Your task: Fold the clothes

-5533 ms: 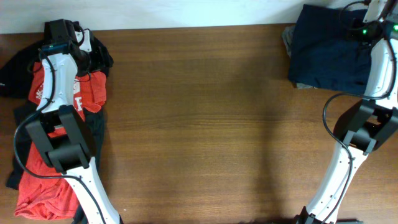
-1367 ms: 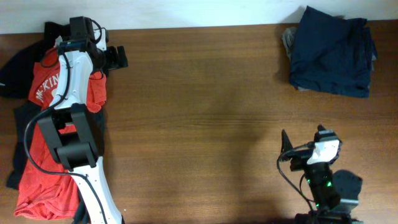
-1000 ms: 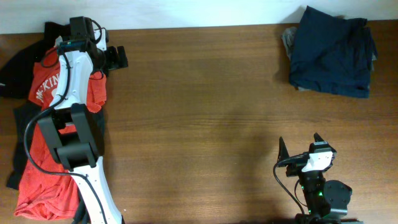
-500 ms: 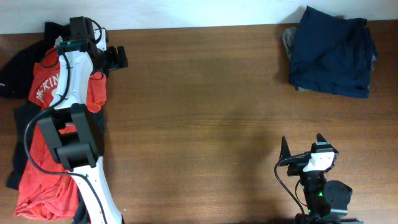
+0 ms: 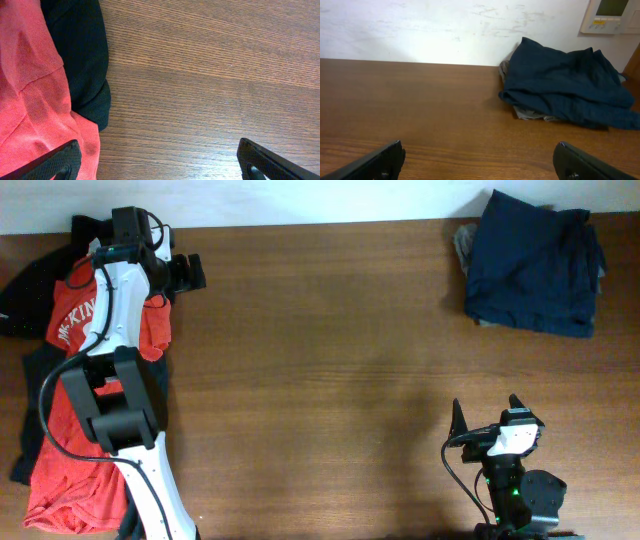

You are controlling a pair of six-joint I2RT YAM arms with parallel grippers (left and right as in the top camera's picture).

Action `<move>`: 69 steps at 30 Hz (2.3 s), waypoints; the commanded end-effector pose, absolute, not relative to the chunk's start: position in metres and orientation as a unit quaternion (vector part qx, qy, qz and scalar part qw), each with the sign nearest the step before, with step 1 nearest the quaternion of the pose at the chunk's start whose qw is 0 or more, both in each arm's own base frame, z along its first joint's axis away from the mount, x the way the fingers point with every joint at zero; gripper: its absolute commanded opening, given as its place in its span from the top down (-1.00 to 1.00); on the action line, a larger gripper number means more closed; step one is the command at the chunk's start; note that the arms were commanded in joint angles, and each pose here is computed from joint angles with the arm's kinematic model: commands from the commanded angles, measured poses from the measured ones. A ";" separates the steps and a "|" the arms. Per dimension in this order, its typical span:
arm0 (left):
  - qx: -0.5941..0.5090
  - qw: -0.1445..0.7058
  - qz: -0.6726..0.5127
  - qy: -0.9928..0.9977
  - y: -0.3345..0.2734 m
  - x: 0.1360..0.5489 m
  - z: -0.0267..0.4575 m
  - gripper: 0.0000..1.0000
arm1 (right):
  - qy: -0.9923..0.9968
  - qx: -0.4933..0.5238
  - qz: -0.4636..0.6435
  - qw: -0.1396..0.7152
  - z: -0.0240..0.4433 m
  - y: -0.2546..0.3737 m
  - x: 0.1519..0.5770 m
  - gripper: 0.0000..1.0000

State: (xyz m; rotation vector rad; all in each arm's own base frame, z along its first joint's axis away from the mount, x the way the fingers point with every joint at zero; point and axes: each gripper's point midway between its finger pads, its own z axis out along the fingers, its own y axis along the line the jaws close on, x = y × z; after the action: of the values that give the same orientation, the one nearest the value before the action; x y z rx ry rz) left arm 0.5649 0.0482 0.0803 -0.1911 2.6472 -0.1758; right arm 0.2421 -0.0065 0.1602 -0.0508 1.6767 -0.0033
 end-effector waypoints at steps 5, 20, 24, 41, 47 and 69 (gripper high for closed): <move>-0.073 0.272 -0.041 0.958 0.055 0.561 0.127 -0.98 | 0.744 -0.013 -0.005 0.668 0.157 -0.010 0.242 -0.97; 0.021 0.521 0.026 0.853 0.035 0.466 0.391 -0.98 | 0.744 -0.013 -0.005 0.668 0.157 -0.010 0.242 -0.98; 0.020 0.585 0.035 0.810 0.031 0.406 0.395 -0.98 | 0.744 -0.013 -0.005 0.668 0.157 -0.010 0.242 -0.97; 0.077 0.676 -0.012 0.732 -0.008 0.289 0.253 -0.98 | 0.744 -0.013 -0.005 0.668 0.157 -0.010 0.242 -0.98; 0.085 0.702 -0.011 0.707 -0.012 0.279 0.216 -0.98 | 0.744 -0.013 -0.005 0.668 0.157 -0.010 0.242 -0.97; 0.069 0.679 -0.002 0.731 -0.009 0.246 0.157 -0.98 | 0.744 -0.013 -0.005 0.668 0.157 -0.010 0.242 -0.98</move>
State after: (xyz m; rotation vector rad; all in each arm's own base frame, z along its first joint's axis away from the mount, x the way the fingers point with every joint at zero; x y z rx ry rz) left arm 0.2474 -0.0119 0.1509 0.1531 1.6711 -0.0356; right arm 0.2423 -0.0070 0.1595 -0.0482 1.6768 -0.0055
